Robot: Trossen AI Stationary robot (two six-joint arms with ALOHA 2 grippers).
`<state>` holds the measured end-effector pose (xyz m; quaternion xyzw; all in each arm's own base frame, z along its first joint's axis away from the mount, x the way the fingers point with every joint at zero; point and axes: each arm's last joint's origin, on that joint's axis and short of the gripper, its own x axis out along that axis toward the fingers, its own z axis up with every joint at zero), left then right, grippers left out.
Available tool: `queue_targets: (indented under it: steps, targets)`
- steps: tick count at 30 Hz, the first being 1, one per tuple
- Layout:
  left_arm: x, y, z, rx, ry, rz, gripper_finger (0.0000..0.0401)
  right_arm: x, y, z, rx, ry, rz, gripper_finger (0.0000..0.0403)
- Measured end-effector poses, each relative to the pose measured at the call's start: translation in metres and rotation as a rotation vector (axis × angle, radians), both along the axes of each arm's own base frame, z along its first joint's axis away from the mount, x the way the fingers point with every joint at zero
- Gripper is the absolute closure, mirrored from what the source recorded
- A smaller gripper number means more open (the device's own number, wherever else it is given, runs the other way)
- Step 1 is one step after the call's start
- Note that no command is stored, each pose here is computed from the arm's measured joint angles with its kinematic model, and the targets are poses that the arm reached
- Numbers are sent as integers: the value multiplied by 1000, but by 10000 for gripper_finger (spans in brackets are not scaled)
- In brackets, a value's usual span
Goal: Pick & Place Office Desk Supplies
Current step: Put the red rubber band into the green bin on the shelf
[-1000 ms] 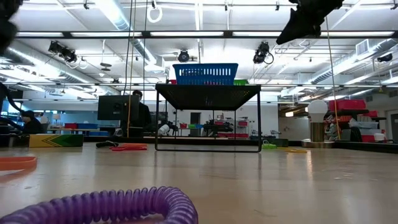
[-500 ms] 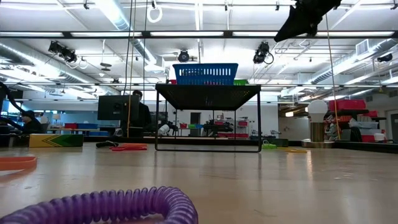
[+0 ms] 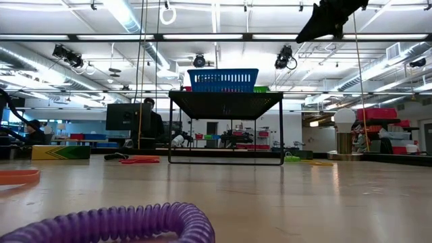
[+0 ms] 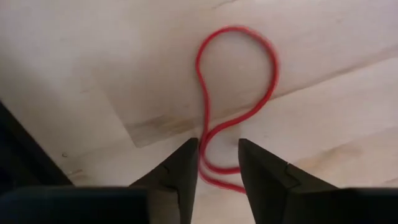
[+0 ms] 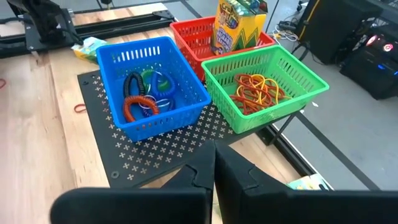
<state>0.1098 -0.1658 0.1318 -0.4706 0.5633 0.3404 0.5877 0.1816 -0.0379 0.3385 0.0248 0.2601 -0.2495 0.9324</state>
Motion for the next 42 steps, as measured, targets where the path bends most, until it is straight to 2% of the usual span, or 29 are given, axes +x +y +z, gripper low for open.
queue_targets:
  steps: [7, 12, 14, 18, 23, 31, 37, 42]
  targets:
    - [-3, -3, -7, 26, 56, -24, 345, 1, 0, 2, -4, -20, 0, 392]
    - [0, -1, -3, 41, 21, -32, 394, 1, 0, 2, -4, -22, 0, 392]
    - [5, 0, 6, 77, -66, -37, 396, 1, 0, 2, -4, -21, 0, 392]
    - [23, 0, 45, 140, -389, -56, 397, 1, 0, 2, -4, -21, 0, 392]
    - [48, 15, 88, 262, -588, -161, 398, 1, -1, 2, -5, -27, -29, 392]
    - [89, 67, 147, 535, -715, -360, 399, 4, -1, 6, -1, -91, -36, 392]
    - [116, 108, 162, 757, -757, -498, 399, 9, -1, 9, 38, -151, -11, 392]
    - [145, 146, 176, 884, -917, -589, 399, 19, 1, 8, 126, -191, 60, 391]
